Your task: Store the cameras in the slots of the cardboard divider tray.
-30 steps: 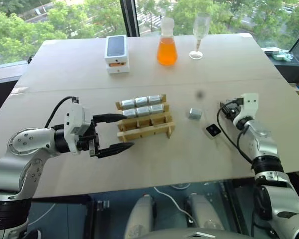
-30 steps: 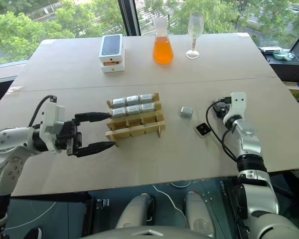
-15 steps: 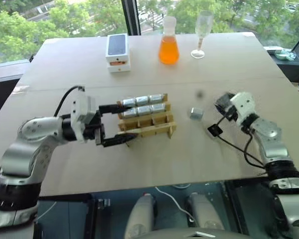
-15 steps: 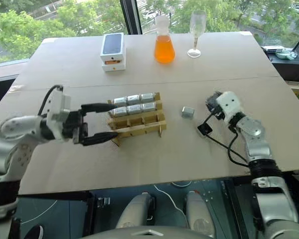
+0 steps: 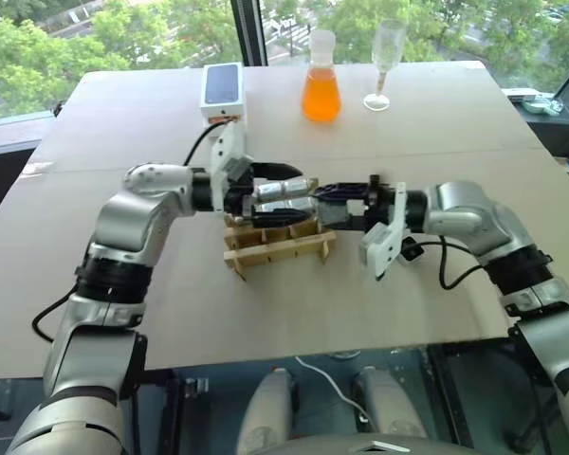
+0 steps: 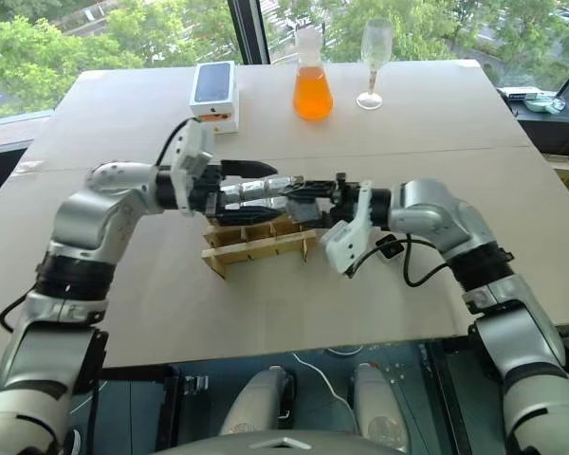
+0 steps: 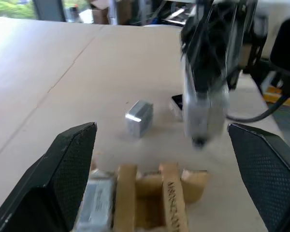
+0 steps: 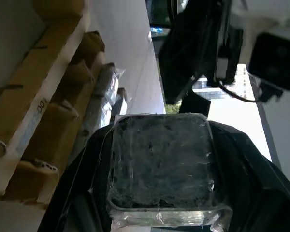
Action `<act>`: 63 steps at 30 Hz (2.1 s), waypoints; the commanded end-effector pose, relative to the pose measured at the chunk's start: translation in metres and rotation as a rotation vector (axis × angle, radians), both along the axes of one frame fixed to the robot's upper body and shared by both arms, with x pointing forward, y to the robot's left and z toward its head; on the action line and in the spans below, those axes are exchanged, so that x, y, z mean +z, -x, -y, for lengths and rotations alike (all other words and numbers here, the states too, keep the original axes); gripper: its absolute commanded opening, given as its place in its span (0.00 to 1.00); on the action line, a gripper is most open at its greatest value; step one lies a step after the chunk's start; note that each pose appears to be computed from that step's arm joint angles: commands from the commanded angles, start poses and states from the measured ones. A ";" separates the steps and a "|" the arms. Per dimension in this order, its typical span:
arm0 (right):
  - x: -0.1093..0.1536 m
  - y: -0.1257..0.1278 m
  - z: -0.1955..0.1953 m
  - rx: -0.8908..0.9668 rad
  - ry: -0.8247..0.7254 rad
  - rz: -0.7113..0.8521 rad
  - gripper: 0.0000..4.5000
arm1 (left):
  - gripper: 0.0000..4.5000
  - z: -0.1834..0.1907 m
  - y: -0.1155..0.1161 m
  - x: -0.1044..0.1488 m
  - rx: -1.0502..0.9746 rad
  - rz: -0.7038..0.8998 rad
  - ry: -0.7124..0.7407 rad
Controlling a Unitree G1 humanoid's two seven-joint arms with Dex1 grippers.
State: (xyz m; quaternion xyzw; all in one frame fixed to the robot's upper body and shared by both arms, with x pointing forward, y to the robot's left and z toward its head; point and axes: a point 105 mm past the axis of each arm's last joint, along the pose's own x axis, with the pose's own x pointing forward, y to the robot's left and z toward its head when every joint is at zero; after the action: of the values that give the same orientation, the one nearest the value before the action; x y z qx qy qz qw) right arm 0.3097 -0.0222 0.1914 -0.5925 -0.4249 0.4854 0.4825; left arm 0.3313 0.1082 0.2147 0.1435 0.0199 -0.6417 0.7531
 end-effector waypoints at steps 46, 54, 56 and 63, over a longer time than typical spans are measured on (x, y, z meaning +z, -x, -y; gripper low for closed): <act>0.022 -0.019 -0.009 -0.135 -0.216 0.006 1.00 | 0.18 0.018 -0.005 -0.012 -0.141 -0.063 -0.144; 0.001 -0.017 0.055 -0.247 -0.558 -0.738 1.00 | 0.18 -0.006 -0.012 0.011 -0.053 0.043 -0.126; -0.007 -0.012 0.075 -0.277 -0.600 -0.889 1.00 | 0.18 -0.015 -0.010 0.017 -0.034 0.061 -0.134; -0.061 0.043 0.141 -0.335 -0.579 -1.410 1.00 | 0.18 -0.044 0.015 0.006 0.019 0.028 -0.211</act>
State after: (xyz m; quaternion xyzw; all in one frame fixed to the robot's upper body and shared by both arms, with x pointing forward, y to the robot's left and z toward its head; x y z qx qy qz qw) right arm 0.2801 -0.1612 0.1162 -0.0835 -0.0157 0.5074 0.8575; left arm 0.3253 0.1530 0.2124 0.2159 0.0958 -0.6246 0.7444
